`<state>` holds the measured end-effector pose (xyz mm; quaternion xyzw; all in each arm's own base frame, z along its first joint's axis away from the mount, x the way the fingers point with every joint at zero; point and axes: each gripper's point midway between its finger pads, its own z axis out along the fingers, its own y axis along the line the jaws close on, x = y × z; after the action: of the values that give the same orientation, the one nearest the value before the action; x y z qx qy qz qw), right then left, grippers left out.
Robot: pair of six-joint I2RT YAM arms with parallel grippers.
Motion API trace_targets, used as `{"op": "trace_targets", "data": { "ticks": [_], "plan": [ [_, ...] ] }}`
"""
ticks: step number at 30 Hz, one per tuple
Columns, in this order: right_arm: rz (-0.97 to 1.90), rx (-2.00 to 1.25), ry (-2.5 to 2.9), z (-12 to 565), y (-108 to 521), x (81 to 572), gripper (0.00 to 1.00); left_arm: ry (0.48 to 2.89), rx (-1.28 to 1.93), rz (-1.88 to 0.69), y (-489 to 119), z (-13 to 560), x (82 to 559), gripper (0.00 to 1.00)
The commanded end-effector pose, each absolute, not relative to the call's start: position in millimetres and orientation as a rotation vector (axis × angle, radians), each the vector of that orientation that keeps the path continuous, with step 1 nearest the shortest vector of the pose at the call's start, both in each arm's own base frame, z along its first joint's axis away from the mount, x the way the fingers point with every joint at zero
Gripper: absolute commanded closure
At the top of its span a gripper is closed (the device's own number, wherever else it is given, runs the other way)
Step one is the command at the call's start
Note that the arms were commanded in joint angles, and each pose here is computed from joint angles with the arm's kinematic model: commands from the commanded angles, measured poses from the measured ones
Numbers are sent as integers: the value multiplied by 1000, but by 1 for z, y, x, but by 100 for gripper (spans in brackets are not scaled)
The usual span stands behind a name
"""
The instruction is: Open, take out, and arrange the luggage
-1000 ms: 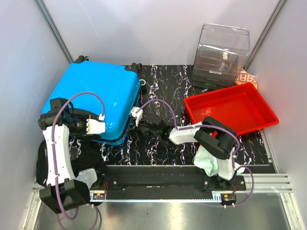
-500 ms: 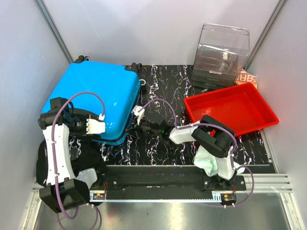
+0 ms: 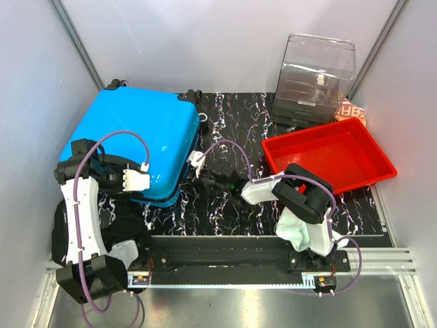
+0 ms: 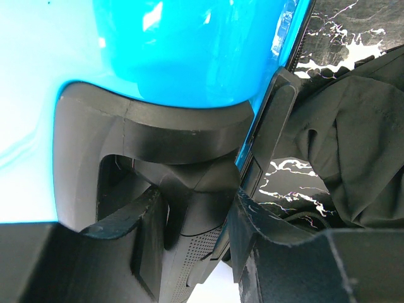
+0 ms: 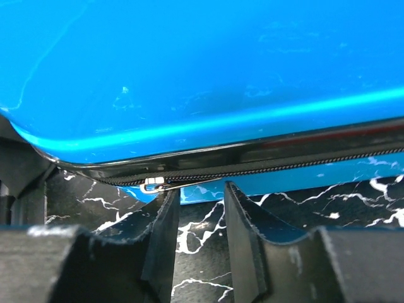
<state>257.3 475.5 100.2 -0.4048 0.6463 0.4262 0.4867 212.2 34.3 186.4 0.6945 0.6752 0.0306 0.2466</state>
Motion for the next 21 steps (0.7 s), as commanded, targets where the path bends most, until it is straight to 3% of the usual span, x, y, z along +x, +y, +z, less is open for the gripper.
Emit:
{"op": "trace_targets", "data": {
  "ticks": [1, 9, 21],
  "plan": [
    [1060, -1062, 1378, 129, 487, 251, 59, 1972, 1880, -101, 30, 171, 186, 100],
    [923, -1105, 1389, 118, 470, 257, 52, 1967, 1877, -99, 29, 172, 186, 100],
    [1010, -1136, 1310, 126, 480, 246, 46, 1986, 1875, -86, 33, 169, 186, 100]
  ]
}}
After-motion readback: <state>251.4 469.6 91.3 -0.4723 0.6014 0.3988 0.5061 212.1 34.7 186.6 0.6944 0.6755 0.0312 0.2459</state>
